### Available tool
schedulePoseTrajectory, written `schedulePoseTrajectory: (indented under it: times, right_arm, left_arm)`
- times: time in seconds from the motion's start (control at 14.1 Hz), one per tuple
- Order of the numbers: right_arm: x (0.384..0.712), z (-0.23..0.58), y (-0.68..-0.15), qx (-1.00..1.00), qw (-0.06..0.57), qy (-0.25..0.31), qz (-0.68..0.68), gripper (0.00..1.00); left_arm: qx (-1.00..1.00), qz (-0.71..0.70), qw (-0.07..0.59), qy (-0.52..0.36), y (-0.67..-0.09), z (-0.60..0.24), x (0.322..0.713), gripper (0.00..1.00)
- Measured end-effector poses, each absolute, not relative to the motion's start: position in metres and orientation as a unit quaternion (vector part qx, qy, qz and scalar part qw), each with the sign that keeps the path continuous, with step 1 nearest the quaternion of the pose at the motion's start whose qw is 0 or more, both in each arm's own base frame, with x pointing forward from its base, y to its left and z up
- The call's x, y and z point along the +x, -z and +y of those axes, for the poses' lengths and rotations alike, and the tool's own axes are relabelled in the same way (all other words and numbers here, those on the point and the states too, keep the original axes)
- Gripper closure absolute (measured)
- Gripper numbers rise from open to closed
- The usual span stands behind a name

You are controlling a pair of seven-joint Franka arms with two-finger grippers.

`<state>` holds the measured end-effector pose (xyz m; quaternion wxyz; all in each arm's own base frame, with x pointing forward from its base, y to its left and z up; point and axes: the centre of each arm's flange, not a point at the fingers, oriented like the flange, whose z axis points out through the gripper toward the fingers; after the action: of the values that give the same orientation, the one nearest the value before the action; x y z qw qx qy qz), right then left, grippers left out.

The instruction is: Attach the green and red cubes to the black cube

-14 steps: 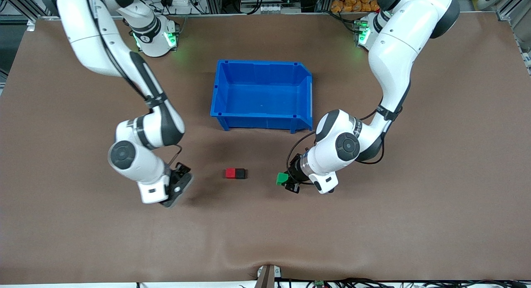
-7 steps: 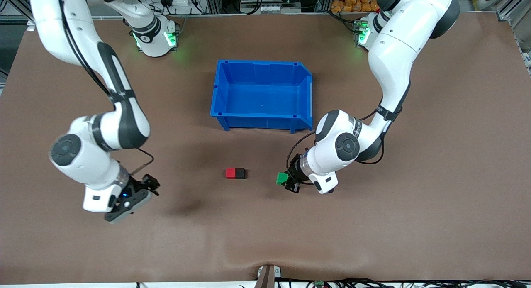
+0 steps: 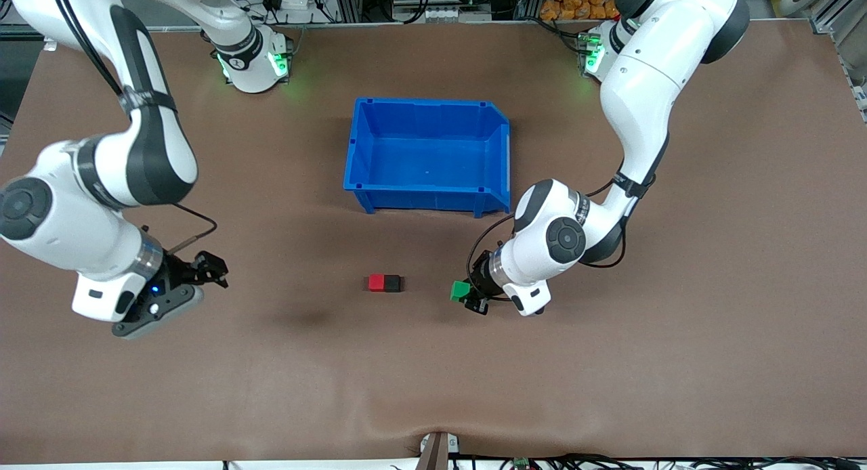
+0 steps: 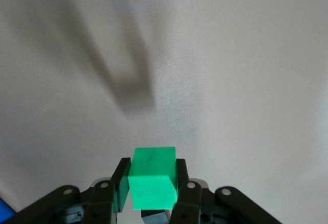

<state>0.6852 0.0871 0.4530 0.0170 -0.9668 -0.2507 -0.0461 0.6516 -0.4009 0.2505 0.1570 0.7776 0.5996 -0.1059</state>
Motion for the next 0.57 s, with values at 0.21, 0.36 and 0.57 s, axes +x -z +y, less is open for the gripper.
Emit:
schedulePoseTrajectory:
  times: [0.21,0.36,0.57]
  right_arm:
    - [0.66,0.063,-0.497,-0.976,0.021,0.013,-0.218,0.0]
    - [0.64,0.042,-0.529,-0.981,0.024,-0.004,-0.19,0.0]
    - [0.6,0.022,-0.571,-0.99,0.03,-0.05,-0.128,0.0]
  left_arm:
    - [0.778,0.6,0.156,0.106,-0.25,-0.401,0.651,0.6]
    - [0.778,0.6,0.156,0.107,-0.248,-0.401,0.651,0.6]
    - [0.778,0.6,0.154,0.108,-0.245,-0.401,0.651,0.6]
